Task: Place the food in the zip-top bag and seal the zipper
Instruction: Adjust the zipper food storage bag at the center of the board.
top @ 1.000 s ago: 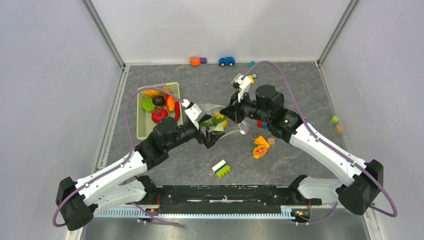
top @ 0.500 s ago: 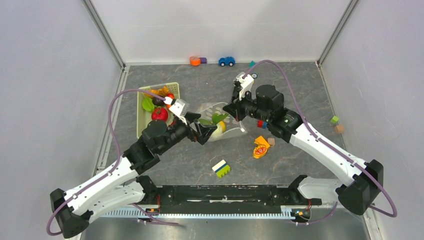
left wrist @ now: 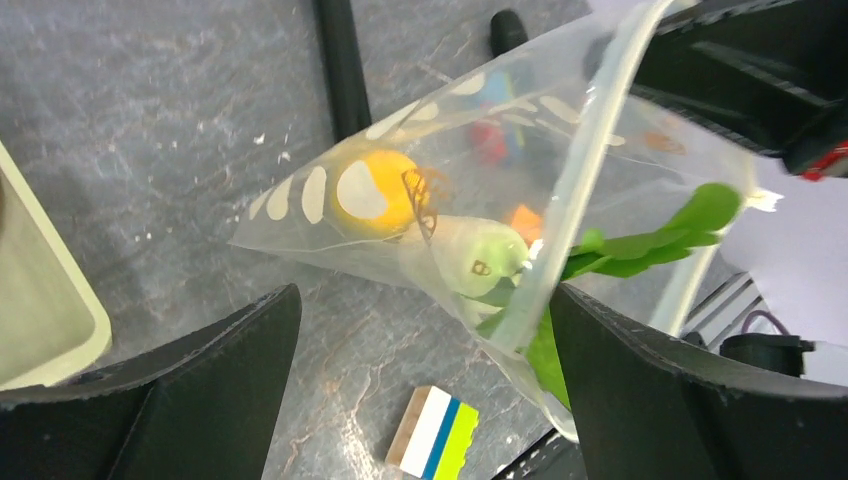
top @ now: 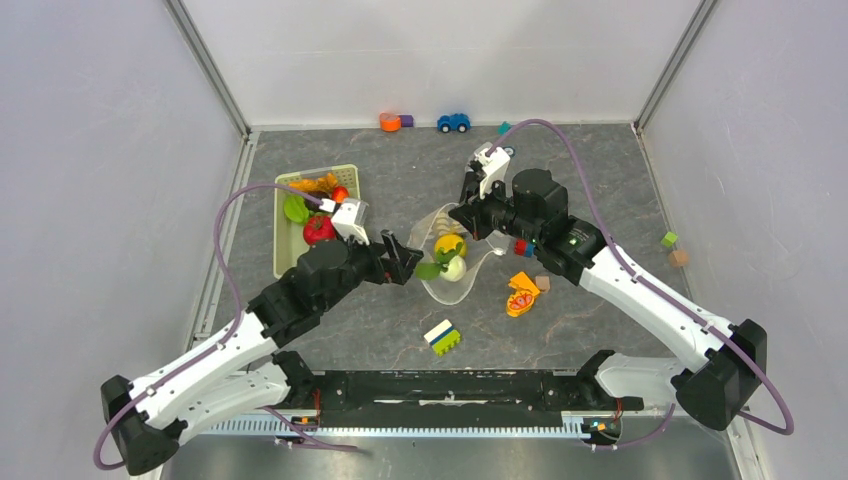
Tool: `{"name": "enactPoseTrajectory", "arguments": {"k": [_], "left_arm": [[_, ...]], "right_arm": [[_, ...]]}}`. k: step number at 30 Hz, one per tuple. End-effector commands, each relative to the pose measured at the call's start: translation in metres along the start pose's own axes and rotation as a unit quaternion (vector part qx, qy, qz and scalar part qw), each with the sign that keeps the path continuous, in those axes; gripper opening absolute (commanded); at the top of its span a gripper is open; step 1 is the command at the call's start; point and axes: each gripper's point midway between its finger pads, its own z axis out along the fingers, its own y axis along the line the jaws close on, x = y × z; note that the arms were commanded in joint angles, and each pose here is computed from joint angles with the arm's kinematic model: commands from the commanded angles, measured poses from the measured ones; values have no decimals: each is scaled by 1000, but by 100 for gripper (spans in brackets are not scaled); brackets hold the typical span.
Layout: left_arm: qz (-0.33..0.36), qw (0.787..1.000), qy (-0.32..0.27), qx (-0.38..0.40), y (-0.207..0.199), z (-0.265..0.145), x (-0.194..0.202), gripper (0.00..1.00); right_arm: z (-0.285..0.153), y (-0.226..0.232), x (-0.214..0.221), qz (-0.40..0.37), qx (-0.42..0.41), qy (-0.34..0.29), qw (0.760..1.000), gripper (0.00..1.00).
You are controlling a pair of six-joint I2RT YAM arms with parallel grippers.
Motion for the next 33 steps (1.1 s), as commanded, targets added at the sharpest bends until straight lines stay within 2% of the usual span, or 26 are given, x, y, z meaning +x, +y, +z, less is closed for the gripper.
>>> {"name": "enactPoseTrajectory", "arguments": {"k": [1, 9, 16, 19, 22, 27, 33], "left_arm": [[-34, 999, 25, -26, 5, 6, 12, 100], [-34, 998, 43, -19, 5, 6, 23, 100], [-59, 997, 45, 29, -10, -13, 21, 100], [-83, 992, 52, 79, -27, -26, 22, 100], [-102, 986, 65, 117, -36, -32, 34, 100], [-114, 979, 116, 120, -31, -29, 70, 100], [-135, 974, 109, 144, -39, -21, 77, 98]], "right_arm": [[-1, -2, -21, -9, 7, -32, 999, 1], [0, -3, -21, -10, 10, -32, 999, 1], [1, -7, -21, -10, 20, -32, 999, 1], [1, -9, -21, -10, 24, -32, 999, 1], [1, -12, -22, -10, 33, -33, 999, 1], [2, -13, -21, -11, 35, -32, 999, 1], [3, -9, -21, -8, 25, -32, 999, 1]]}}
